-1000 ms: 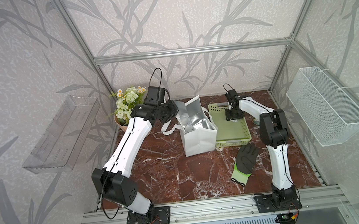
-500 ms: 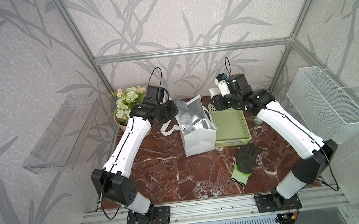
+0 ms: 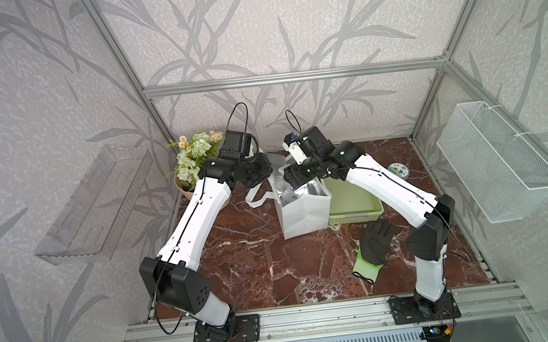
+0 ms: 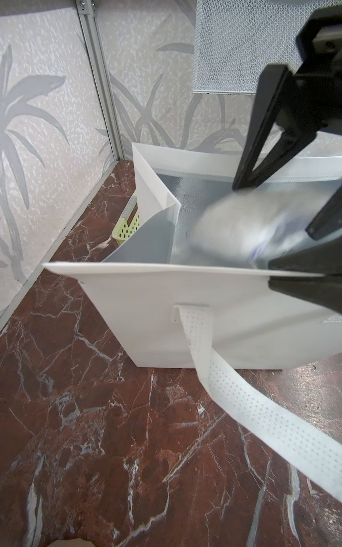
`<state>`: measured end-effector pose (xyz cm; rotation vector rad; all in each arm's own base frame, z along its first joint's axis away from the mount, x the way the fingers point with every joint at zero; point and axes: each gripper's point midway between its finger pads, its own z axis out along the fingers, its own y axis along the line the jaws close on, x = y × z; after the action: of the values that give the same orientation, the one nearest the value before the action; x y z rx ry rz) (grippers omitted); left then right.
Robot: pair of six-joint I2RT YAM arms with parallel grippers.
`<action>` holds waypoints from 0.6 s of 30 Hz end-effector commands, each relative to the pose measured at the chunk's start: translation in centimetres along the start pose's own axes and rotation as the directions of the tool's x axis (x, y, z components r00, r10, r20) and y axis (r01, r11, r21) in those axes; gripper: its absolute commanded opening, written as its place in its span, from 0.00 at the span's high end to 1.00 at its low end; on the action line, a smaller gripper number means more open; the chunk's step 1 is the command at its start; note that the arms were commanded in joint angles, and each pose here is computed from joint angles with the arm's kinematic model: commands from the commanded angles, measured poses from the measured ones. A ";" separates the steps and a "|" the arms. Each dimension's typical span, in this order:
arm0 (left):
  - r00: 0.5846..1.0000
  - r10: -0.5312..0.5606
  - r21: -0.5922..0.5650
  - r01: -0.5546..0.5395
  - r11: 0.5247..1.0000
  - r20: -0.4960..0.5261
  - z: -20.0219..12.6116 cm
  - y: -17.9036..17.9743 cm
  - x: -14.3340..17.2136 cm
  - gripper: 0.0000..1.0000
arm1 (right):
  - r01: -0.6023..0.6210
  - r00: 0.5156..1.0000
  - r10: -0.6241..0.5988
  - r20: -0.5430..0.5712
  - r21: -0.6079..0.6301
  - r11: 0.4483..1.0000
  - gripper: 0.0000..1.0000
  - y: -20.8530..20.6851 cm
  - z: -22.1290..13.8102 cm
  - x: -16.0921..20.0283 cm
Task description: Place the ice pack in the delivery bag
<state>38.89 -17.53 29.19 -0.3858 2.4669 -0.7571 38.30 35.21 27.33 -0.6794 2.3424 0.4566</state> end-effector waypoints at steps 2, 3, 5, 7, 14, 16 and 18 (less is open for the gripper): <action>0.998 0.047 0.035 -0.048 0.998 0.035 -1.2 -1.4 -1.2 0.93 | 0.022 0.998 -0.023 0.056 0.020 1.000 0.07 0.0 -3.9 -2.1; 0.998 0.055 0.033 -0.056 0.998 0.034 -1.4 -1.4 -1.2 0.89 | 0.027 0.997 -0.028 0.065 0.030 0.999 0.04 -0.2 -4.4 -2.3; 0.997 0.067 0.029 -0.068 0.997 0.027 -2.0 -1.4 -0.8 0.81 | 0.030 0.995 -0.035 0.090 0.054 0.998 0.01 -0.7 -5.7 -3.0; 0.997 0.076 0.027 -0.077 0.997 0.025 -2.8 -1.4 -0.4 0.71 | 0.020 0.993 -0.027 0.114 0.061 0.998 0.01 -1.2 -7.0 -3.6; 0.991 0.133 -0.023 -0.133 0.991 0.009 -6.5 -1.2 2.8 0.39 | -0.001 0.975 -0.034 0.220 0.157 0.988 0.01 -4.7 -11.0 -5.7; 0.989 0.148 -0.053 -0.148 0.987 -0.019 -7.0 -0.7 4.2 0.37 | -0.023 0.971 -0.018 0.237 0.171 0.985 0.01 -5.8 -11.4 -5.9; 0.985 0.164 -0.069 -0.167 0.984 -0.048 -7.0 -0.5 5.6 0.36 | -0.046 0.968 -0.003 0.252 0.188 0.981 0.01 -7.0 -11.6 -6.0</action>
<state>32.60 -17.95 33.02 -0.2123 2.4746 -0.6971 40.14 27.87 37.33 -0.5215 2.1641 0.3357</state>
